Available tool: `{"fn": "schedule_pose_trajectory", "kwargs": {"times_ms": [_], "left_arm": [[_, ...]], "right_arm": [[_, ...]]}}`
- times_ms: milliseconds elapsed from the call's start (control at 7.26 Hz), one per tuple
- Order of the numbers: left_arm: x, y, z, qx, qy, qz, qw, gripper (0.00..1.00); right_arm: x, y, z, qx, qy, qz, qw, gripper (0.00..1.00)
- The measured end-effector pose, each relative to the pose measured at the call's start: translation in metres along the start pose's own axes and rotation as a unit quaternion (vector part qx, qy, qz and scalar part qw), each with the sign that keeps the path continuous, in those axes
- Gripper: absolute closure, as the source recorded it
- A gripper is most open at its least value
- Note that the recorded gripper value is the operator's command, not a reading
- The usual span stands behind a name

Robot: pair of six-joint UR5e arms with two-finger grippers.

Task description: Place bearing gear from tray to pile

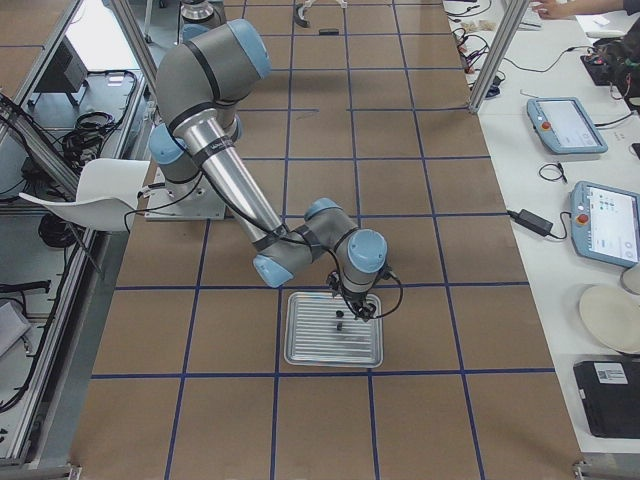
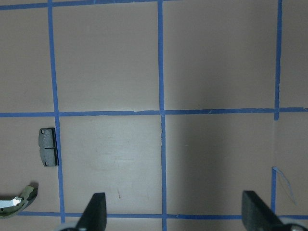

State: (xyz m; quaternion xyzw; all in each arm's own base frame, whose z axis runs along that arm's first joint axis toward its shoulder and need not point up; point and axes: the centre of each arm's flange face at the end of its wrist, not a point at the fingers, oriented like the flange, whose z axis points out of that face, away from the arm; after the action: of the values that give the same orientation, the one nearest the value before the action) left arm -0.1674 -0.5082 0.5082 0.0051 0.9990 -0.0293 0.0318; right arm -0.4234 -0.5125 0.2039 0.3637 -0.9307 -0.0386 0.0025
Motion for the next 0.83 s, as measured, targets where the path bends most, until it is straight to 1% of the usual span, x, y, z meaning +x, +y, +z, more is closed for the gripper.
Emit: {"fn": "schedule_pose_trajectory", "kwargs": {"times_ms": [689,827], "left_arm": [[0.0,0.0,0.0,0.0,0.0,0.0,1.0,0.0],[0.0,0.0,0.0,0.0,0.0,0.0,1.0,0.0]], "right_arm": [[0.002,0.003,0.02,-0.007,-0.015,0.002,0.9999,0.4],[0.002,0.004,0.022,-0.008,-0.017,0.003,0.9998,0.41]]}}
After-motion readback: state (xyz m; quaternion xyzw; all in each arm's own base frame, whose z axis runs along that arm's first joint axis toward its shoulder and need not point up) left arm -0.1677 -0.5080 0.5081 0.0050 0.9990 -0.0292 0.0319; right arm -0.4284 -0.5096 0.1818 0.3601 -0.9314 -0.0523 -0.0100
